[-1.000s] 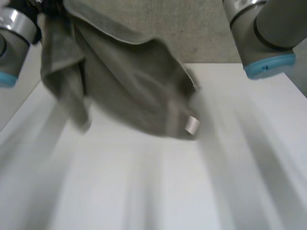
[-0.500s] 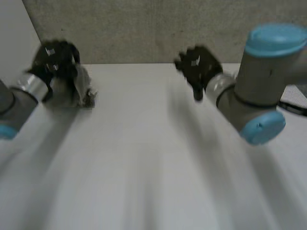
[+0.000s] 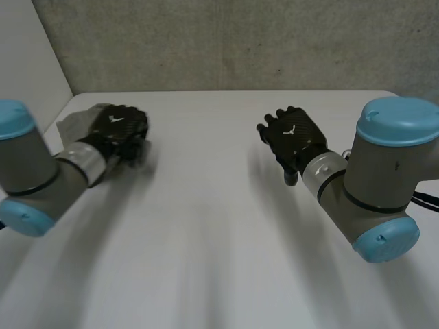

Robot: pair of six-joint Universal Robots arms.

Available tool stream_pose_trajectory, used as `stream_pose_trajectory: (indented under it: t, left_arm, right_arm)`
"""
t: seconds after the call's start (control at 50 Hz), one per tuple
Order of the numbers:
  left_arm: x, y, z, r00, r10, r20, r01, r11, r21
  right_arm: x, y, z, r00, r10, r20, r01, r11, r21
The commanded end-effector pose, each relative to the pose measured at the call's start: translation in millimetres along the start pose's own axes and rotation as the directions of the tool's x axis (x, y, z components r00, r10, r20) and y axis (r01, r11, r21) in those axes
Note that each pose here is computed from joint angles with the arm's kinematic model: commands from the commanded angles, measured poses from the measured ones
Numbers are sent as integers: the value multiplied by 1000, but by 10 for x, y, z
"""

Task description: Fold the towel.

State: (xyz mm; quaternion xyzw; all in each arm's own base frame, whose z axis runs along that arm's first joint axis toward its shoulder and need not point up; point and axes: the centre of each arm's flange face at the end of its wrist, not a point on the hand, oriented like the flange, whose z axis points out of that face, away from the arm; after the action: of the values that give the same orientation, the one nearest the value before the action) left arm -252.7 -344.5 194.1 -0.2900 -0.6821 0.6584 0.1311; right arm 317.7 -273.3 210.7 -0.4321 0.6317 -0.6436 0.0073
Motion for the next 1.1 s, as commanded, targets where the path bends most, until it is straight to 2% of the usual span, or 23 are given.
stream_pose_trajectory:
  t: [0.02,0.04,0.1,0.14,0.16,0.2,0.26,0.32,0.36,0.38,0.42,0.44,0.54,0.66,0.7,0.76,0.8,0.96,1.02,1.1]
  left_arm:
    - [943,-537,-128,984,-7,-178,19,998,63]
    - [1145,-724,-226,974,-19,-225,41,995,92]
    - [1295,-899,-335,963,-35,-266,70,990,122]
    - [1442,-1230,-551,946,-73,-317,139,972,191]
    - [1442,-1232,-552,946,-73,-317,139,972,191]
    - [1411,-1444,-648,937,-117,-329,206,946,249]
    - [1398,-1451,-646,934,-137,-331,229,939,258]
    - [1267,-1405,-570,942,-156,-296,239,933,270]
    - [969,-1238,-443,960,-177,-216,228,944,240]
    - [968,-1237,-442,960,-177,-216,228,944,239]
    - [702,-932,-353,970,-201,-137,223,961,167]
    - [701,-931,-353,970,-201,-136,223,961,167]
    - [412,-381,-371,969,-243,-44,244,970,21]
    - [437,-102,-480,972,-228,-63,224,972,-68]
    - [477,13,-536,981,-179,-79,171,980,-97]
    - [458,62,-555,985,-156,-75,148,983,-108]
    - [345,130,-563,991,-123,-45,116,985,-124]
    - [292,152,-568,992,-124,-28,119,984,-130]
    - [325,166,-587,991,-128,-34,122,983,-137]
    - [397,210,-634,987,-153,-48,144,977,-158]
  right_arm:
    - [124,-78,-17,994,88,-67,-88,996,1]
    - [172,-112,-24,991,109,-80,-109,994,12]
    - [338,-103,-20,983,140,-121,-140,990,15]
    - [399,-93,-19,979,152,-135,-151,988,16]
    - [428,-95,-21,977,157,-142,-156,988,18]
    - [448,-103,-26,977,157,-146,-156,988,21]
    - [464,-103,-27,976,158,-150,-156,988,21]
    - [464,-109,-25,976,157,-148,-156,988,24]
    - [463,-108,-26,977,158,-147,-156,988,23]
    - [458,-104,-29,977,158,-144,-156,987,21]
    - [452,-106,-31,977,158,-142,-156,988,20]
    - [440,-113,-33,978,157,-138,-156,988,22]
    - [390,-110,-32,980,157,-123,-156,988,19]
    - [346,-60,-27,982,153,-107,-155,988,-9]
    - [321,-23,-11,983,154,-99,-157,987,-22]
    - [289,27,9,984,155,-91,-159,987,-37]
    - [257,67,23,984,158,-84,-162,986,-49]
    - [232,92,34,984,162,-72,-166,985,-56]
    - [167,72,4,984,176,-1,-175,982,-67]
    - [65,39,-20,959,259,115,-250,965,-81]
